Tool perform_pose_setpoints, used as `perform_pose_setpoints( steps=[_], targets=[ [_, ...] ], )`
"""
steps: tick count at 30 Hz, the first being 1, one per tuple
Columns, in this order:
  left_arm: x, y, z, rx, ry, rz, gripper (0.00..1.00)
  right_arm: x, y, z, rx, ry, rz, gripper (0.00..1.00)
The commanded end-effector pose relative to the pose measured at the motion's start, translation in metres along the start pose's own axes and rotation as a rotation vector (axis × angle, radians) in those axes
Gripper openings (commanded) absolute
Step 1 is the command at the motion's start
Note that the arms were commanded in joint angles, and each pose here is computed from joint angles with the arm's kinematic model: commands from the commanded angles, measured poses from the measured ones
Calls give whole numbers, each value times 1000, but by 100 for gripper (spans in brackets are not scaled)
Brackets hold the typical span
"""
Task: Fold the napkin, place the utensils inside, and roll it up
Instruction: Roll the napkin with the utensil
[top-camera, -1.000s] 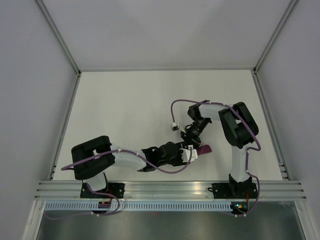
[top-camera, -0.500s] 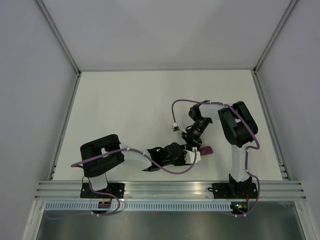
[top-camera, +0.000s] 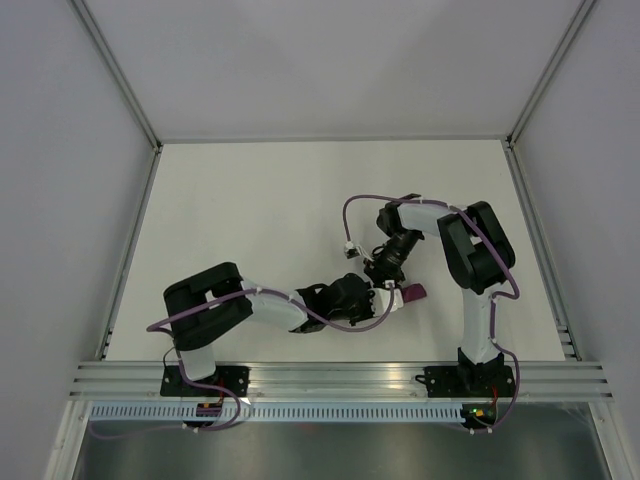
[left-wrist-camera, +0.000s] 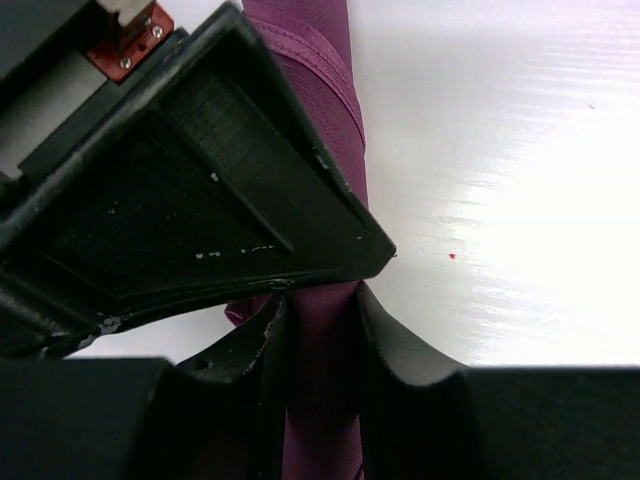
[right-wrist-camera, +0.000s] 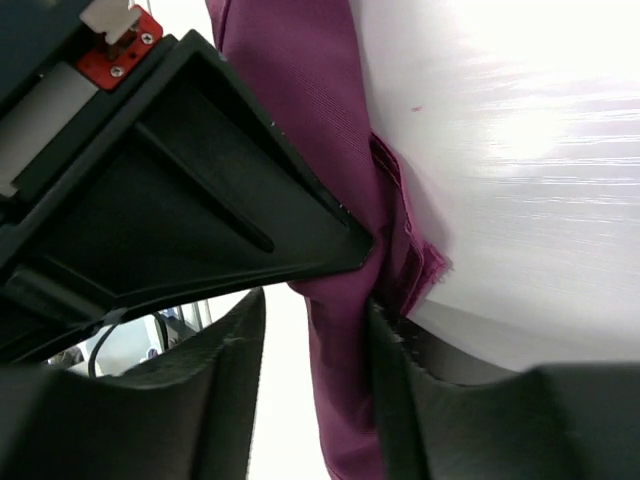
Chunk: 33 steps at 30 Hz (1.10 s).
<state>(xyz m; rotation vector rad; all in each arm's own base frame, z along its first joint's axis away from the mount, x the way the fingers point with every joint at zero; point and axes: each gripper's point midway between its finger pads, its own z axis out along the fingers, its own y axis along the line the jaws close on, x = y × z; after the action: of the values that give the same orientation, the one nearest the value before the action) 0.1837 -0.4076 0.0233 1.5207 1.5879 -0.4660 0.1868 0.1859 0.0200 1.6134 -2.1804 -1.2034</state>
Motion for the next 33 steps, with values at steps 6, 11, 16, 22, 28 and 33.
perform_pose_setpoints(
  steps=[6, 11, 16, 22, 28, 33],
  targets=[
    [31, -14, 2, 40, 79, -242, 5, -35, -56, -45, 259, -88, -117, 60],
    [38, -13, 6, 6, 87, -353, 5, -54, -68, -79, 392, -213, -56, 63],
    [51, -12, 14, -47, 124, -488, 5, -66, -75, -110, 520, -284, -9, 64],
    [55, -7, 23, -86, 132, -651, 6, -69, -80, -148, 646, -383, 85, 64],
    [53, 2, 39, -132, 151, -779, 7, -51, -75, -175, 750, -424, 192, 63],
    [44, 13, 58, -189, 164, -854, 7, -29, -66, -195, 809, -471, 306, 64]
  ],
)
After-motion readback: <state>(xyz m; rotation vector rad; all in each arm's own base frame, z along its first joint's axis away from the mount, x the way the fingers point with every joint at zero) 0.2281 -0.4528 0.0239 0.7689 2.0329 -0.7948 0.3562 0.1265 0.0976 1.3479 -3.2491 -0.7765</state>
